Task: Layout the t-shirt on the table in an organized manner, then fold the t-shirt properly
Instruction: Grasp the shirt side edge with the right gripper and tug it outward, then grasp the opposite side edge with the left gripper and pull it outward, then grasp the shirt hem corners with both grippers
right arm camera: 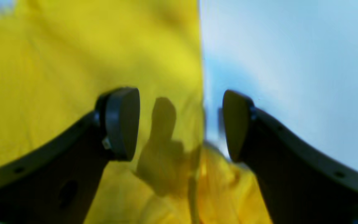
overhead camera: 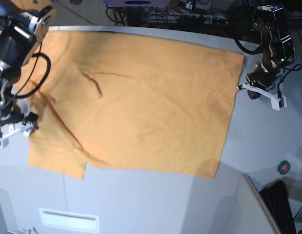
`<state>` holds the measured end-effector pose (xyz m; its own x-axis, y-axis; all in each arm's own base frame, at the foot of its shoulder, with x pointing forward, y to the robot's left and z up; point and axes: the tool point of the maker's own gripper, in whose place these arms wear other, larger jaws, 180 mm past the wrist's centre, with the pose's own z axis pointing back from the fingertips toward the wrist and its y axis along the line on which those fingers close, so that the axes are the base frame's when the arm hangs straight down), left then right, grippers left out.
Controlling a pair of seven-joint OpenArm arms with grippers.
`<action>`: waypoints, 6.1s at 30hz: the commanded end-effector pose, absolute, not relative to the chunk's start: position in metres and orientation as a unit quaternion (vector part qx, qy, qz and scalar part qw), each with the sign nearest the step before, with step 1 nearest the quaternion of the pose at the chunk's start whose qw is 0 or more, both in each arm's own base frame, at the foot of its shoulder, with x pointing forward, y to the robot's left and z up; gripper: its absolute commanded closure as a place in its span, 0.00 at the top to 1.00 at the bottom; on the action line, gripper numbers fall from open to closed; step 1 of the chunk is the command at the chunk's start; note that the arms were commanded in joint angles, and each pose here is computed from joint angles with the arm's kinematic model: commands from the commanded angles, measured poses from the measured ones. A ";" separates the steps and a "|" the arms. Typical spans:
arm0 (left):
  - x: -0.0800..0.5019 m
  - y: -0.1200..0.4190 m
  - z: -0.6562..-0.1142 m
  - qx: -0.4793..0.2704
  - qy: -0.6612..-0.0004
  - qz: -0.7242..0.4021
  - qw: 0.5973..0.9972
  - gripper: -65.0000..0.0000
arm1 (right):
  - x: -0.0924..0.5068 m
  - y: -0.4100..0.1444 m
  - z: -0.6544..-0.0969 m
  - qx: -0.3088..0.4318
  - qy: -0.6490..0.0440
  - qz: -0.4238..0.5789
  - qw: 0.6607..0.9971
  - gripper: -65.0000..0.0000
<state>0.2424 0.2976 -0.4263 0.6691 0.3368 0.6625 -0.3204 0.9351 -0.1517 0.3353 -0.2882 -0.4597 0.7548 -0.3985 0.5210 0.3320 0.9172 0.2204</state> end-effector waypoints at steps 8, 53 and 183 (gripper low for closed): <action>0.235 0.347 -0.403 0.031 -0.398 0.224 0.889 0.00 | 0.360 -0.298 -0.478 0.089 -0.287 -0.230 0.925 0.60; 0.240 0.359 -0.409 0.033 -0.392 0.242 0.887 0.00 | 0.358 -0.294 -0.481 0.105 -0.290 -0.261 0.915 0.00; 0.407 0.262 -0.469 -0.064 -0.290 0.052 0.953 0.65 | 0.364 -0.292 -0.477 0.107 -0.295 -0.256 0.914 0.00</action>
